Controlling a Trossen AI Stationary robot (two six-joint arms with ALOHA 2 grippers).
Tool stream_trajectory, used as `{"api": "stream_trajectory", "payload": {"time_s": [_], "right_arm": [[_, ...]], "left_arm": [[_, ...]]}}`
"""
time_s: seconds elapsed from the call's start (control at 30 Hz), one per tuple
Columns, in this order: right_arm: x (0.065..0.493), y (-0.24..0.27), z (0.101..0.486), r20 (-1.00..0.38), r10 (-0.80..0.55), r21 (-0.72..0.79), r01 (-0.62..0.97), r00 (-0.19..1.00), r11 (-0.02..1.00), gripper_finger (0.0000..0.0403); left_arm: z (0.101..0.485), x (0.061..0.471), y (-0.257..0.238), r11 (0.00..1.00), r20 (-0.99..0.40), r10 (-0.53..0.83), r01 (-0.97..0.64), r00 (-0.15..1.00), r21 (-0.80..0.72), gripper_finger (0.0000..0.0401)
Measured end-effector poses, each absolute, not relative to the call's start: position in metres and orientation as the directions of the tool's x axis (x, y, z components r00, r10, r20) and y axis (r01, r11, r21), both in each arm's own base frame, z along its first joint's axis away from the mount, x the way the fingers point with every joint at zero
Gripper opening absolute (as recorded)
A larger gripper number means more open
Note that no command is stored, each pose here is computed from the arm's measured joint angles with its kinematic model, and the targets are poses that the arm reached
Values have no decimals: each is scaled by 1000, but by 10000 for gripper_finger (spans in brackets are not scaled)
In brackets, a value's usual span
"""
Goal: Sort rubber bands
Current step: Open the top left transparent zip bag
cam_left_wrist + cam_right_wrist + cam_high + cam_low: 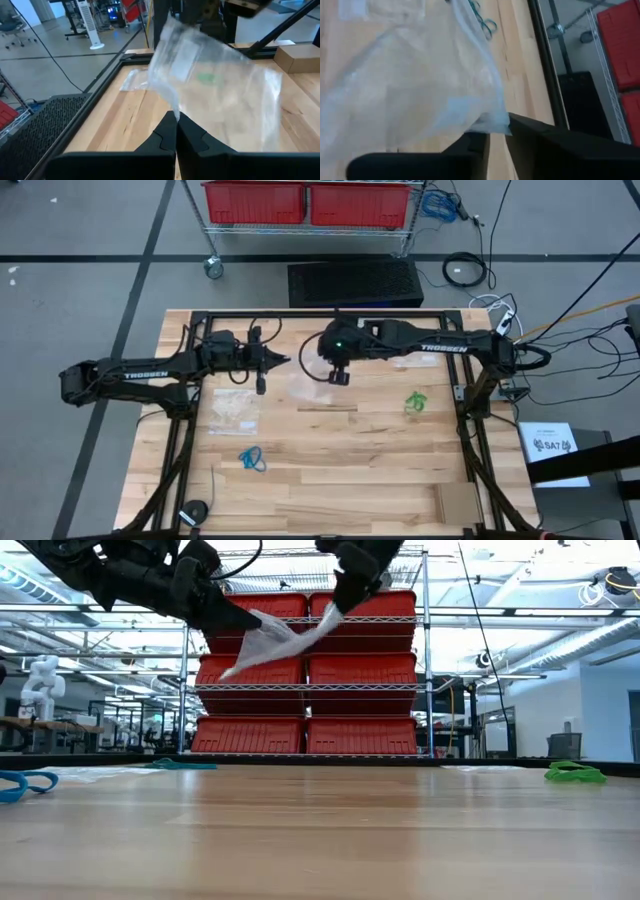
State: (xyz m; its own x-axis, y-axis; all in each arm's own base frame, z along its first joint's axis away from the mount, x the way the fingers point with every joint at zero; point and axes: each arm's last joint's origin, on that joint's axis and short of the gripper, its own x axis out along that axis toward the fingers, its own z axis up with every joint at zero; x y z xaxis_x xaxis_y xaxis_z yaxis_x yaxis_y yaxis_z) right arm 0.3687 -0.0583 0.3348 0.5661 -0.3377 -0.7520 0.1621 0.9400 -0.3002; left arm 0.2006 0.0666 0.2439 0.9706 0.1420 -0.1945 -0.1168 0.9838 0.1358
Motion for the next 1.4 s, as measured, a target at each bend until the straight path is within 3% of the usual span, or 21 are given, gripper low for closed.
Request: {"api": "stream_trajectory", "payload": {"time_s": [0.13,0.37,0.53,0.67,0.83,0.9,1.4], "right_arm": [[347,-57,351,-763,-354,-290,203,541,935,54],[313,-57,386,-706,-403,-254,324,582,912,142],[320,-57,385,-685,-398,-225,342,610,912,180],[349,-59,365,-681,-368,-246,276,633,929,148],[384,-59,342,-644,-337,-319,160,687,934,37],[393,-60,333,-648,-320,-340,114,691,934,11],[405,-65,317,-678,-203,-277,10,707,961,1]], "left_arm": [[244,201,67,984,-196,142,-117,970,135,0],[244,201,67,984,-196,142,-116,970,135,0],[244,201,67,984,-194,142,-116,971,136,0],[244,201,67,984,-193,142,-116,971,137,0],[244,201,67,984,-195,141,-116,971,137,0],[244,201,67,984,-197,141,-115,970,137,0],[238,206,69,984,-211,140,-113,967,134,0]]}}
